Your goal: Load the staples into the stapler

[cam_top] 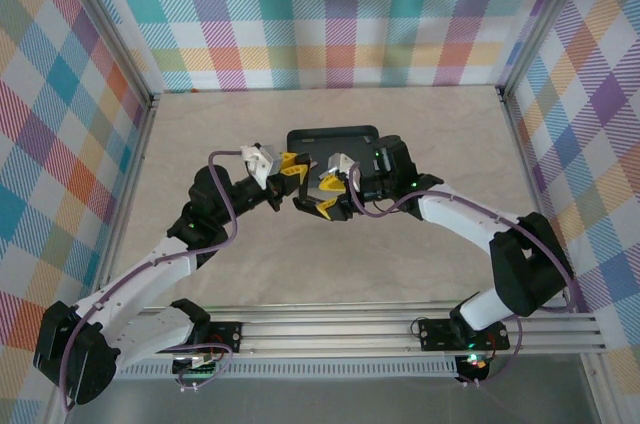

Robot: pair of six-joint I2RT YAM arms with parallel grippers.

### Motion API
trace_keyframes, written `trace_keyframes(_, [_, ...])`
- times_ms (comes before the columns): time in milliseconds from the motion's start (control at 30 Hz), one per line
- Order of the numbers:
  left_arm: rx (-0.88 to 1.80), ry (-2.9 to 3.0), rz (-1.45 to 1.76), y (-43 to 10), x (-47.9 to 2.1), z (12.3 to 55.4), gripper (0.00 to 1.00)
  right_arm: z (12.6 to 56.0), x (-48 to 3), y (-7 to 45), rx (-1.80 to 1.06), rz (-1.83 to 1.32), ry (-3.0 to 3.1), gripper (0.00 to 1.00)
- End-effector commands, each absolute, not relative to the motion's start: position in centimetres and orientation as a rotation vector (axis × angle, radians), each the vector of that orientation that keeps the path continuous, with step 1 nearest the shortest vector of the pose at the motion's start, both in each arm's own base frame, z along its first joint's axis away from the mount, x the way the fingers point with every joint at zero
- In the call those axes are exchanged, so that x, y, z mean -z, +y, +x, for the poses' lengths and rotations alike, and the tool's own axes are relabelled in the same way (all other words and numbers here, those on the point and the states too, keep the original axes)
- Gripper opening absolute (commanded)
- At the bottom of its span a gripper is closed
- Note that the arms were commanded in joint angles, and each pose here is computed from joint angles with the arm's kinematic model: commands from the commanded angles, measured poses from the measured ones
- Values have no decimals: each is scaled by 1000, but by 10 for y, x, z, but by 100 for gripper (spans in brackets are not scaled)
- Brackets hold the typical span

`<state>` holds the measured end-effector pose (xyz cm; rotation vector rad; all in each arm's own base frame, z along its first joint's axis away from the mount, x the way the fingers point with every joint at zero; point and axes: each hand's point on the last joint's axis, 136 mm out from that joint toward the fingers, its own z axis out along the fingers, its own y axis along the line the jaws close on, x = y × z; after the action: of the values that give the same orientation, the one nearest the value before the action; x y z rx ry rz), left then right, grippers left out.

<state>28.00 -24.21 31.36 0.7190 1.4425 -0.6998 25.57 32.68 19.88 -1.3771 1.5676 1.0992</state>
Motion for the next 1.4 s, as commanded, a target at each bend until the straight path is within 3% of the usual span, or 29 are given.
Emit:
trace_keyframes(0, [754, 1246, 674, -240, -363, 271, 0, 245, -212, 333, -1174, -1450, 1444, 67])
trace_keyframes(400, [888, 1132, 705, -249, -393, 253, 0, 239, -206, 339, -1296, -1535, 1431, 68])
trace_keyframes(633, [827, 1157, 685, -241, -391, 255, 0, 239, -210, 328, -1333, -1519, 1448, 31])
trace_keyframes(833, [809, 1180, 657, -237, -386, 258, 5, 242, -211, 327, -1306, -1510, 1472, 14])
trace_keyframes(933, [792, 1205, 638, -234, -383, 262, 21, 245, -210, 327, -1280, -1501, 1487, 11])
trace_keyframes(1067, [740, 1250, 569, -224, -379, 272, 69, 256, -204, 327, -1208, -1475, 1553, 10])
trace_keyframes(1133, [705, 1284, 526, -217, -378, 276, 85, 262, -196, 326, -1156, -1462, 1602, 9])
trace_keyframes(1167, [682, 1306, 502, -212, -377, 279, 90, 266, -192, 326, -1121, -1456, 1631, 9])
trace_keyframes(1367, [505, 1422, 301, -170, -373, 293, 98, 278, -157, 333, -914, -1491, 1803, 9])
